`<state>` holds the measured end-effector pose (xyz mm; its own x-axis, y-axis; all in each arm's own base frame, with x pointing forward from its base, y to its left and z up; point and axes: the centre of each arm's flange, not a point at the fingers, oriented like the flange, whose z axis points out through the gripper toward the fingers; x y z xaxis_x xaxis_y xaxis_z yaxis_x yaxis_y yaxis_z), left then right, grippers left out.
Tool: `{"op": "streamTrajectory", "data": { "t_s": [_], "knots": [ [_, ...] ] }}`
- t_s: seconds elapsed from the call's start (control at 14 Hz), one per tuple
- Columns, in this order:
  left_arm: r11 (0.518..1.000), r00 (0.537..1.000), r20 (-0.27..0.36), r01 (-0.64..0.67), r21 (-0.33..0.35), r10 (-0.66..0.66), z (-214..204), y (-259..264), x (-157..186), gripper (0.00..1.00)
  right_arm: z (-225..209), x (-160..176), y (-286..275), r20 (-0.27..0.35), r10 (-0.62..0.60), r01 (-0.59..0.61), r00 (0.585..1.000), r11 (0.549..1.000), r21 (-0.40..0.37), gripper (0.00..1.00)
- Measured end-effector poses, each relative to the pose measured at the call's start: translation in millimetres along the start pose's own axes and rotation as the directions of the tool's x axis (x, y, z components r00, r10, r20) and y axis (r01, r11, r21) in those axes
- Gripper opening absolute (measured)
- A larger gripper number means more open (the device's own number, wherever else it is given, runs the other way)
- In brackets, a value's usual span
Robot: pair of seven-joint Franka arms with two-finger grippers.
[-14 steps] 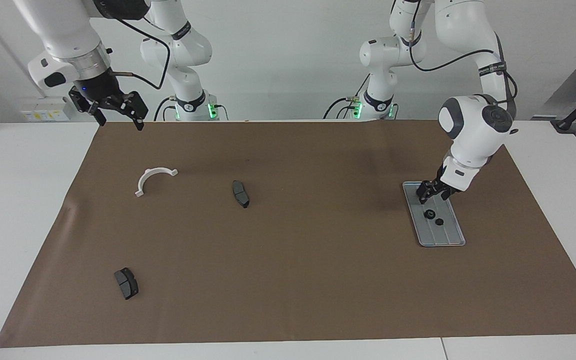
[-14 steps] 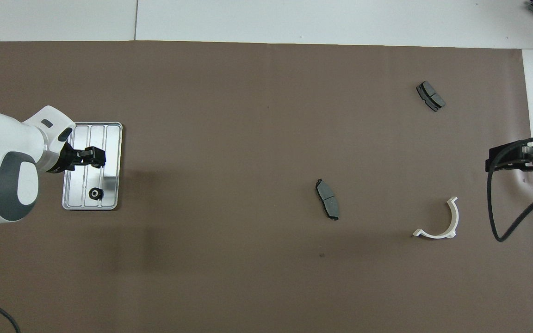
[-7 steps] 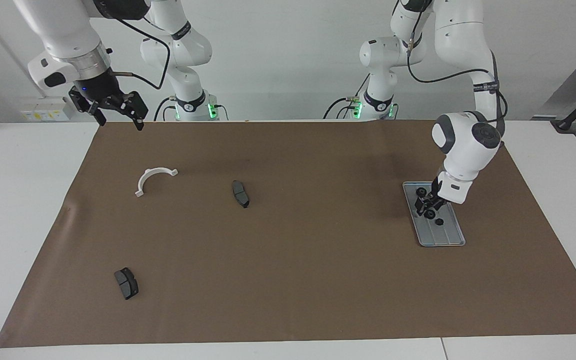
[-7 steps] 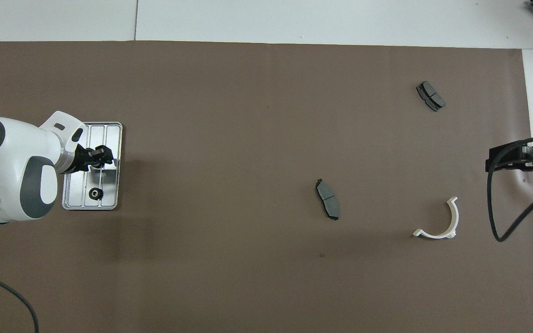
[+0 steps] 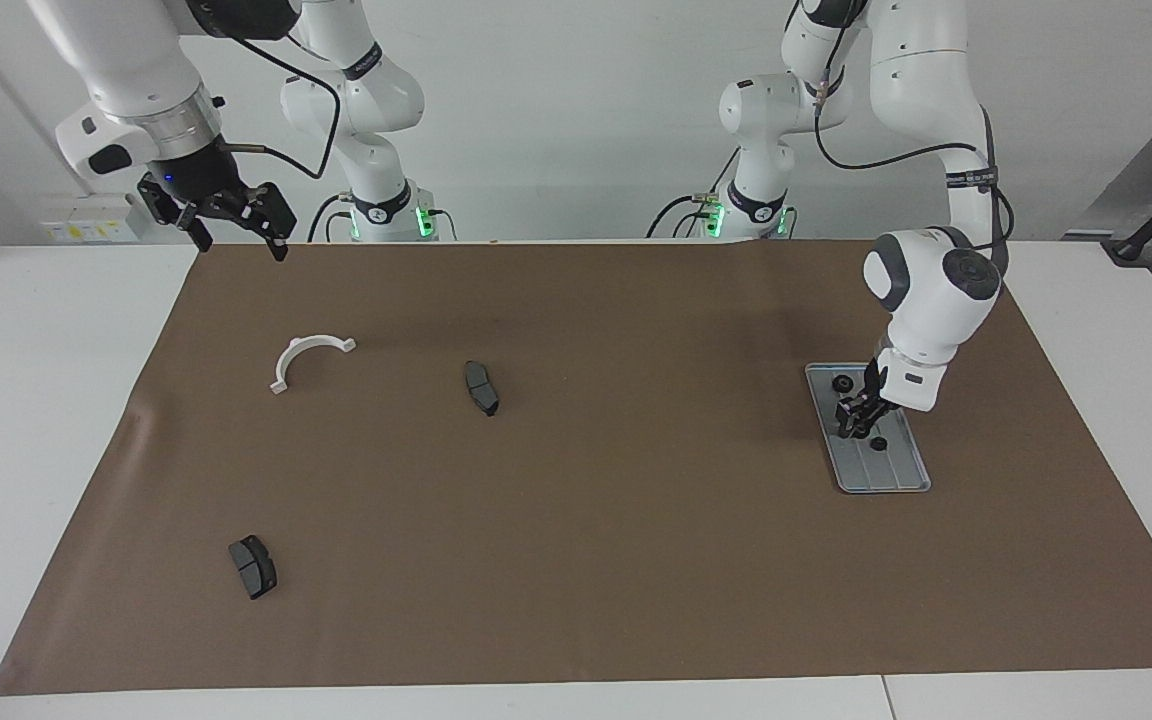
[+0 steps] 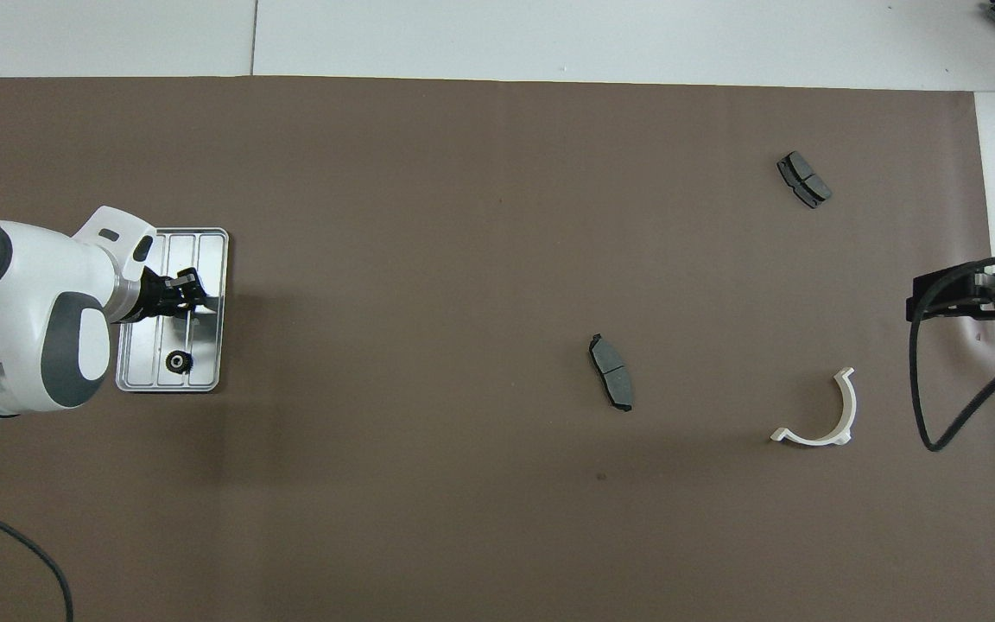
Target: Place bearing gear from tray to pile
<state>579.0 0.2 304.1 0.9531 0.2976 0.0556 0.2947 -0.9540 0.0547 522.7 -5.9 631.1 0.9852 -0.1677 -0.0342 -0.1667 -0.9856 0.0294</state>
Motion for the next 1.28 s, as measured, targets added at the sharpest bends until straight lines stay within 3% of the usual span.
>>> {"op": "streamTrajectory", "data": {
  "t_s": [0.14,0.5,0.71,1.0,1.28],
  "knots": [
    [1.0,1.0,-0.001,0.0,0.0,0.0,-0.2,0.0,0.2,0.35,0.0,0.0,0.0,0.0,0.0,0.0,1.0,1.0,0.0,1.0],
    [1.0,1.0,-0.003,0.0,-0.001,0.0,-0.9,0.6,0.7,0.35,-1.3,2.0,-4.2,-0.021,-0.026,0.026,0.999,1.0,0.002,1.0],
    [1.0,1.0,0.005,-0.02,-0.004,0.02,-21.8,16.7,13.1,0.35,-1.5,5.4,-5.3,-0.027,-0.046,0.046,0.999,0.999,0.002,1.0],
    [0.999,0.998,0.032,-0.052,0.006,0.052,-53.0,88.0,6.8,0.35,2.4,12.3,-12.3,-0.025,-0.113,0.113,0.993,0.994,-0.001,1.0],
    [1.0,0.998,0.053,0.022,0.015,-0.022,-43.2,198.6,-60.0,0.35,5.1,18.3,-15.5,-0.061,-0.13,0.13,0.99,0.991,0.0,1.0]
  ]
}}
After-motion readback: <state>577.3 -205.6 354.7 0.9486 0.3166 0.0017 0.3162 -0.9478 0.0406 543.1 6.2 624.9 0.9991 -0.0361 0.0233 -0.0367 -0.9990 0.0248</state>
